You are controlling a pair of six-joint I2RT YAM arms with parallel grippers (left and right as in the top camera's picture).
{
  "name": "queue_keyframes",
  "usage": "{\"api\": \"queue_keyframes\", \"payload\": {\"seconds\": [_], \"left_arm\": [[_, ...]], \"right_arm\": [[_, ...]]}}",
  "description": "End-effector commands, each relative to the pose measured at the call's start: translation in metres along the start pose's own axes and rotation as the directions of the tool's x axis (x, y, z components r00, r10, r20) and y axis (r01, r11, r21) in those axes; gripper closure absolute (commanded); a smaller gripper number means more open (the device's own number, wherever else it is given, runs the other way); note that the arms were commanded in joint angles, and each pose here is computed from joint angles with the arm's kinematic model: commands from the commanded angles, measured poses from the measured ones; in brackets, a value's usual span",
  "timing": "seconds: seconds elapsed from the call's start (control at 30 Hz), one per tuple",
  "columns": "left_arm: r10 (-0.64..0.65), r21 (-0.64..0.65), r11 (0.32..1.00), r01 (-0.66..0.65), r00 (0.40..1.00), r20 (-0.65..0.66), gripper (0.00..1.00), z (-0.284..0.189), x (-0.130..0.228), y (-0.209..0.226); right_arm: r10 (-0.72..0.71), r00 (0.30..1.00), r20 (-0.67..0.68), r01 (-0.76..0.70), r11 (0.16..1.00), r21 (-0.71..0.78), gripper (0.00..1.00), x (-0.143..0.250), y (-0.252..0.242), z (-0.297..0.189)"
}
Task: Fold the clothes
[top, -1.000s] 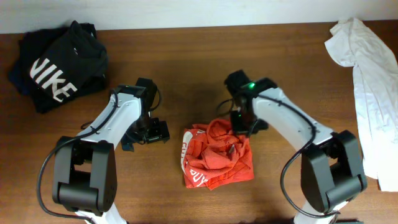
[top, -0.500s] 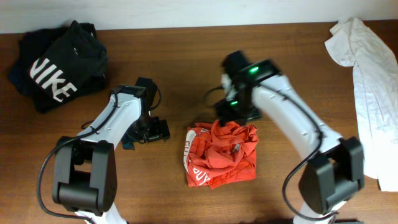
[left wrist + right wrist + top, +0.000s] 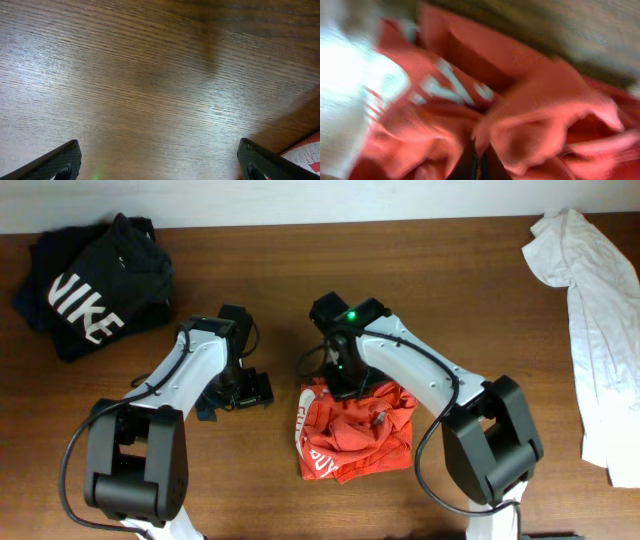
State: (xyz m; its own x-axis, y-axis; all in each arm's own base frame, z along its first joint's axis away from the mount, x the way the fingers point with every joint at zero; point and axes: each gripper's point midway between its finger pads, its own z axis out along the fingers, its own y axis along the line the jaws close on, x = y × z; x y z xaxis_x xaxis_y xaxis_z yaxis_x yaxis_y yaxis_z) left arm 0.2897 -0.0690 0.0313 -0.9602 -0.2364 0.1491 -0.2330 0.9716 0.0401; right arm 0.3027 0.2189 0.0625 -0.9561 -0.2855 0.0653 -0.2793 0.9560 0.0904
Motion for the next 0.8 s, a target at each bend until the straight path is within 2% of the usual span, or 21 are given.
{"api": "queue_keyframes", "payload": {"seconds": [0.0, 0.1, 0.17, 0.23, 0.27, 0.33, 0.37, 0.43, 0.53, 0.57, 0.6, 0.63, 0.67, 0.77], "left_arm": [[0.014, 0.005, 1.000, -0.014, 1.000, -0.007, 0.01, 0.000, 0.003, 0.000], [0.014, 0.005, 1.000, -0.014, 1.000, -0.007, 0.01, 0.000, 0.003, 0.000], [0.014, 0.005, 1.000, -0.014, 1.000, -0.008, 0.01, 0.000, 0.003, 0.000], [0.014, 0.005, 1.000, -0.014, 1.000, -0.008, 0.01, 0.000, 0.003, 0.000], [0.014, 0.005, 1.000, -0.014, 1.000, -0.008, 0.01, 0.000, 0.003, 0.000], [0.014, 0.002, 1.000, -0.014, 1.000, -0.014, 0.01, 0.000, 0.004, 0.000], [0.014, 0.002, 1.000, -0.014, 1.000, -0.015, 0.01, 0.000, 0.005, 0.000], [0.014, 0.002, 1.000, -0.014, 1.000, -0.014, 0.01, 0.000, 0.004, 0.000], [0.014, 0.002, 1.000, -0.014, 1.000, -0.015, 0.01, 0.000, 0.005, 0.000], [0.014, 0.002, 1.000, -0.014, 1.000, -0.015, 0.01, 0.000, 0.005, 0.000], [0.014, 0.002, 1.000, -0.014, 1.000, -0.015, 0.01, 0.000, 0.005, 0.000], [0.014, 0.002, 1.000, -0.014, 1.000, -0.015, 0.01, 0.000, 0.005, 0.000], [0.014, 0.002, 1.000, -0.014, 1.000, -0.014, 0.01, 0.000, 0.004, 0.000], [0.014, 0.001, 1.000, -0.014, 1.000, -0.015, 0.01, 0.000, 0.004, 0.000]], "right_arm": [[0.134, 0.991, -0.024, -0.131, 0.986, 0.108, 0.96, 0.000, -0.062, -0.038], [0.146, 0.988, -0.045, -0.139, 0.981, 0.132, 0.96, 0.001, -0.108, -0.046], [0.218, 0.974, -0.060, -0.208, 0.968, 0.141, 0.96, 0.007, -0.136, -0.039], [0.281, 0.959, -0.039, -0.274, 0.952, 0.133, 0.75, 0.005, -0.159, -0.034], [0.306, 0.951, -0.032, -0.299, 0.944, 0.140, 0.71, 0.006, -0.169, -0.035], [0.424, 0.905, -0.035, -0.402, 0.879, 0.258, 0.69, 0.024, -0.205, -0.045], [0.468, 0.881, -0.064, -0.438, 0.859, 0.264, 0.69, 0.035, -0.212, -0.052], [0.486, 0.865, -0.124, -0.464, 0.869, 0.169, 0.69, 0.049, -0.199, -0.068], [0.276, 0.954, -0.113, -0.292, 0.943, -0.160, 0.66, 0.046, -0.125, -0.099], [0.239, 0.967, -0.092, -0.252, 0.952, -0.176, 0.64, 0.048, -0.110, -0.106], [0.163, 0.984, -0.069, -0.173, 0.970, -0.171, 0.44, 0.051, -0.086, -0.112], [0.104, 0.992, -0.074, -0.115, 0.980, -0.160, 0.30, 0.053, -0.065, -0.110], [0.080, 0.993, -0.081, -0.092, 0.984, -0.151, 0.25, 0.055, -0.054, -0.107], [-0.088, 0.991, -0.102, 0.076, 0.990, -0.116, 0.26, 0.069, 0.002, -0.070]]}}
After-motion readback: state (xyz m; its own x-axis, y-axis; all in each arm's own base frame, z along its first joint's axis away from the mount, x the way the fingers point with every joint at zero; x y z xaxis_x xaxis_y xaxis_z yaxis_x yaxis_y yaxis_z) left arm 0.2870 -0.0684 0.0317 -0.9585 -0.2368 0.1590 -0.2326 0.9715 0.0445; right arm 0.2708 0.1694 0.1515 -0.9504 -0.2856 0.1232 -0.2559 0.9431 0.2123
